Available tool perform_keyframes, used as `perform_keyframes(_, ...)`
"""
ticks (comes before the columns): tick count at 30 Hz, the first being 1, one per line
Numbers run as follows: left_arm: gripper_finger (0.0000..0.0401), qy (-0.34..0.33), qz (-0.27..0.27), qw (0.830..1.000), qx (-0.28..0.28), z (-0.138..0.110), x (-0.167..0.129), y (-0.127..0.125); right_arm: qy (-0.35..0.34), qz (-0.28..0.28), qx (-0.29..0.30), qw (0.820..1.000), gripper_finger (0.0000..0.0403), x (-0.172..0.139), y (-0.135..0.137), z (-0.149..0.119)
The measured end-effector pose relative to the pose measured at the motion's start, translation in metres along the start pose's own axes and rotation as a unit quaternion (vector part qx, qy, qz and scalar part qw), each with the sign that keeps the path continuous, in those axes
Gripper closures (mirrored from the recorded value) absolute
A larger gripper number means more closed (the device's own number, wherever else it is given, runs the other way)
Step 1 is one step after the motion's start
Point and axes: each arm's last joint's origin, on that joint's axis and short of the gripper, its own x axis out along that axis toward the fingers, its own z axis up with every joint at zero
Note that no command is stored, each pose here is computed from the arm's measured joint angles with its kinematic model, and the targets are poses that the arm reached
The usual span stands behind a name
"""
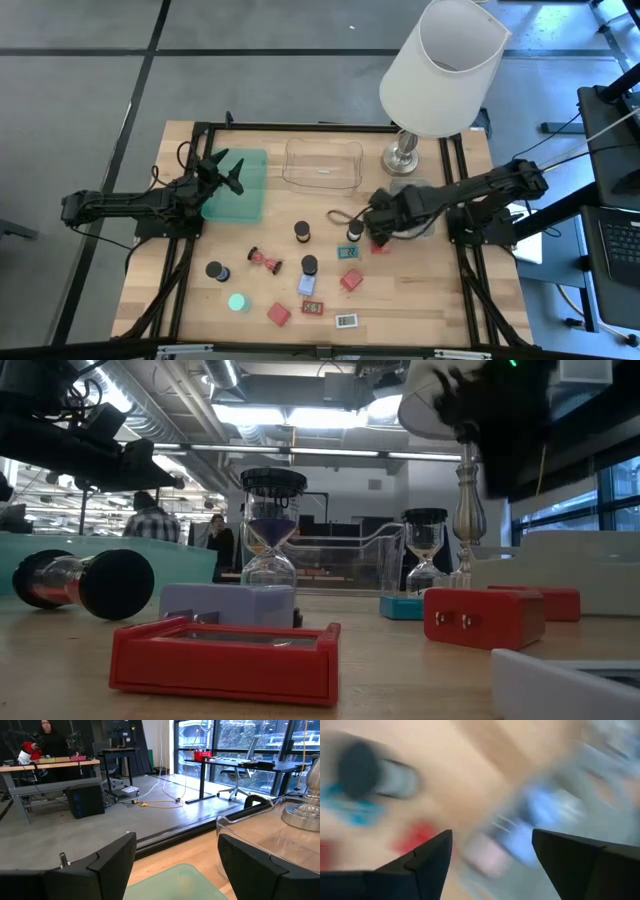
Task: Pick & Place Office items
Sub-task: Put the middle red charger adapter into the gray bin
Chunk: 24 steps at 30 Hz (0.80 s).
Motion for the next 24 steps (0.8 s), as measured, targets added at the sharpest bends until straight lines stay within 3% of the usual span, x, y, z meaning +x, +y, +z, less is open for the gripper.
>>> perform_keyframes(4, 0.0122, 0.000, 0.000, 1.000, 0.000, 0.000, 0.000, 0.000, -0.092, 0.140, -0.069, 0.984, 0.0134, -0.002, 0.039, -0.004)
perform_keyframes(8, 0.0122, 0.000, 0.000, 1.000, 0.000, 0.000, 0.000, 0.000, -0.156, 0.226, -0.228, 0.934, 0.0136, -0.011, 0.072, -0.018)
perform_keyframes(12, 0.0122, 0.000, 0.000, 1.000, 0.000, 0.000, 0.000, 0.000, -0.213, 0.223, -0.338, 0.889, 0.0135, -0.010, 0.095, -0.034)
perform_keyframes(15, 0.0122, 0.000, 0.000, 1.000, 0.000, 0.000, 0.000, 0.000, -0.235, 0.204, -0.385, 0.869, 0.0135, -0.004, 0.105, -0.039)
perform_keyframes(21, 0.0122, 0.000, 0.000, 1.000, 0.000, 0.000, 0.000, 0.000, -0.205, 0.193, -0.399, 0.873, 0.0135, 0.024, 0.119, -0.044)
perform_keyframes(24, 0.0122, 0.000, 0.000, 1.000, 0.000, 0.000, 0.000, 0.000, -0.171, 0.209, -0.423, 0.865, 0.0135, 0.037, 0.126, -0.049)
